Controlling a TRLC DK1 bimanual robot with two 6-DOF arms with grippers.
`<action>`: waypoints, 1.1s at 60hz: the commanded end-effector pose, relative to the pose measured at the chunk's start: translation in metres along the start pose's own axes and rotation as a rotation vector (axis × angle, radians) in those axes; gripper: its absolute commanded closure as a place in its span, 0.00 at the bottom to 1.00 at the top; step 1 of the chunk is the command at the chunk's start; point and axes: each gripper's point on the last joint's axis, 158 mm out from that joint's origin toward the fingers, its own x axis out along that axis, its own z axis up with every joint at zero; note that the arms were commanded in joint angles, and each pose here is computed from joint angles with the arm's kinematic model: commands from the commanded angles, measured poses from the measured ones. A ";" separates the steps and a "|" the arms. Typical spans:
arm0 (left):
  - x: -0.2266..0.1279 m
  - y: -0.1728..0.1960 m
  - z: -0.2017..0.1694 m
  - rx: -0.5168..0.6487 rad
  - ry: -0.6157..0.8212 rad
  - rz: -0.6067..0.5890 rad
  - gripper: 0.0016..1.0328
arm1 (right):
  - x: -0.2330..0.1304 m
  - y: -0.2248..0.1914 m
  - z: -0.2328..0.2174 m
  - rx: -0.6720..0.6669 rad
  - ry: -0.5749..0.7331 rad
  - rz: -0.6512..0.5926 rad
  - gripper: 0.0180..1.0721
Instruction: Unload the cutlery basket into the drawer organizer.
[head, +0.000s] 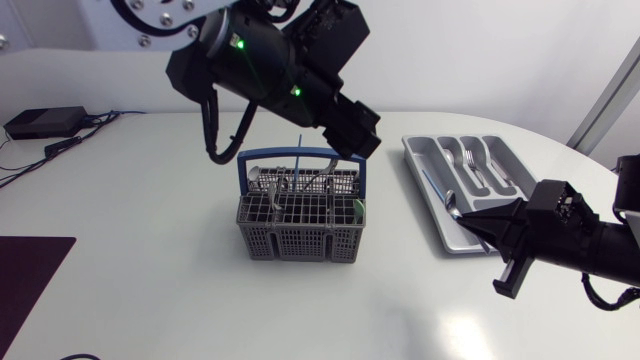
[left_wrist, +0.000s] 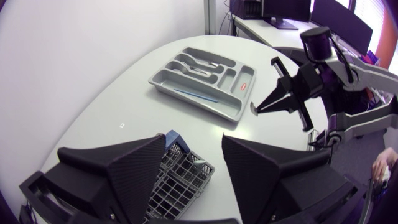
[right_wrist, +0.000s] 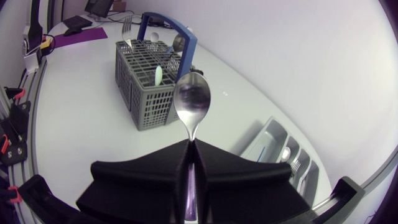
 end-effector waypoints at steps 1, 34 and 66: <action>0.008 -0.004 -0.011 0.102 0.019 -0.020 0.39 | -0.002 -0.015 -0.006 -0.060 0.009 0.004 0.95; 0.034 -0.040 -0.056 0.499 0.155 -0.136 0.39 | -0.020 -0.083 -0.079 -0.241 0.164 0.150 0.95; 0.056 -0.049 -0.091 0.794 0.244 -0.244 0.40 | -0.010 -0.134 -0.179 -0.489 0.376 0.239 0.94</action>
